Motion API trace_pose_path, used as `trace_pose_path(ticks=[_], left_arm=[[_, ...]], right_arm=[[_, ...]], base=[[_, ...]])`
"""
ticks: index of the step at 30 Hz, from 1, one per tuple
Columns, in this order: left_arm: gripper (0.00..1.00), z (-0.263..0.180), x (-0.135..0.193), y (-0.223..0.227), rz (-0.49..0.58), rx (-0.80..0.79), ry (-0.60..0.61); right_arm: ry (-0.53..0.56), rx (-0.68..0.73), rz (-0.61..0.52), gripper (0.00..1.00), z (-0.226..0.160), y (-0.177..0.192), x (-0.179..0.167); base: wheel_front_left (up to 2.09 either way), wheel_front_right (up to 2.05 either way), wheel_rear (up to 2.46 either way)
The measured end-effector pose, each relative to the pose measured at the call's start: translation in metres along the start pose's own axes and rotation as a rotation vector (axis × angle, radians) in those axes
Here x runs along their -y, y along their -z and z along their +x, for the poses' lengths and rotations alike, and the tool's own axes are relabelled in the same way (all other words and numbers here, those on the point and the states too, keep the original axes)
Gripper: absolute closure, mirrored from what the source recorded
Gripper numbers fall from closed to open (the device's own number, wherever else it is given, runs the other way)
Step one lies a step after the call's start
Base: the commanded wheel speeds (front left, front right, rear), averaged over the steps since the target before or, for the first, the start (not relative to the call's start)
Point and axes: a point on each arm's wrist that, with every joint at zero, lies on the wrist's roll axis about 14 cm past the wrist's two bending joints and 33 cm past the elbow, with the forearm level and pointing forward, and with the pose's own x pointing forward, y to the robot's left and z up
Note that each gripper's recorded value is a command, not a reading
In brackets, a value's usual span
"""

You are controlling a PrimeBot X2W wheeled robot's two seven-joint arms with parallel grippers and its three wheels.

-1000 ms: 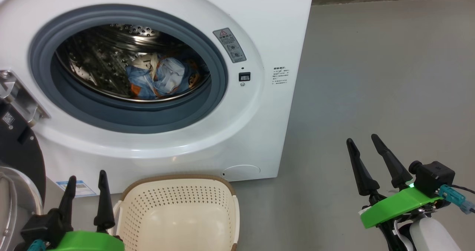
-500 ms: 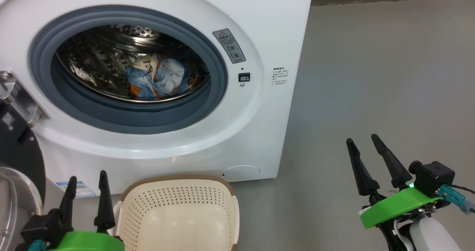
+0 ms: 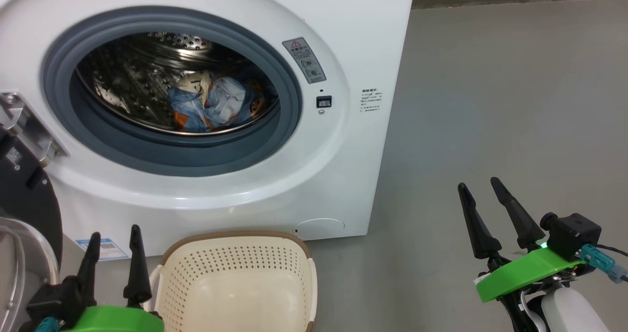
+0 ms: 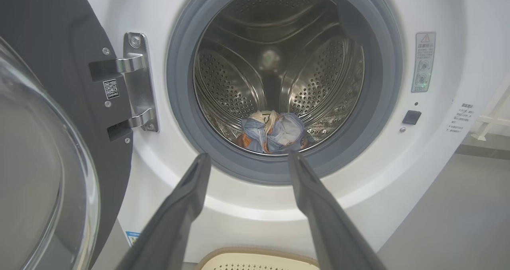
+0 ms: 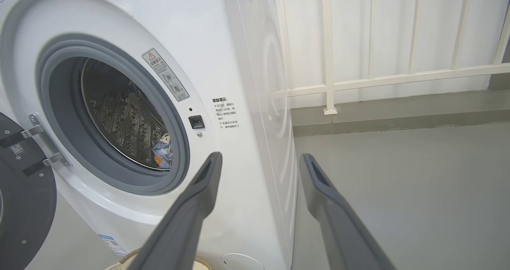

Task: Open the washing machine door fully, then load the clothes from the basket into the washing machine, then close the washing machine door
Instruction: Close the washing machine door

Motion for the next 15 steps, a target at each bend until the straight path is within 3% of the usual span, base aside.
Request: trace_pose_path(ticks=[6,15], left_arm=[[0.0,0.0,-0.0004,-0.0024,0.0,0.007,0.001],[0.0,0.0,0.0012,-0.0041,-0.004,0.013,0.005]], right_arm=[[-0.003,0.0,0.0,0.0,0.0001,0.0,-0.001],[-0.007,0.0,0.0,0.0,-0.0003,-0.0001,-0.0025]], base=[[-1.1,1.1,0.0],[-1.82,1.82,0.0]])
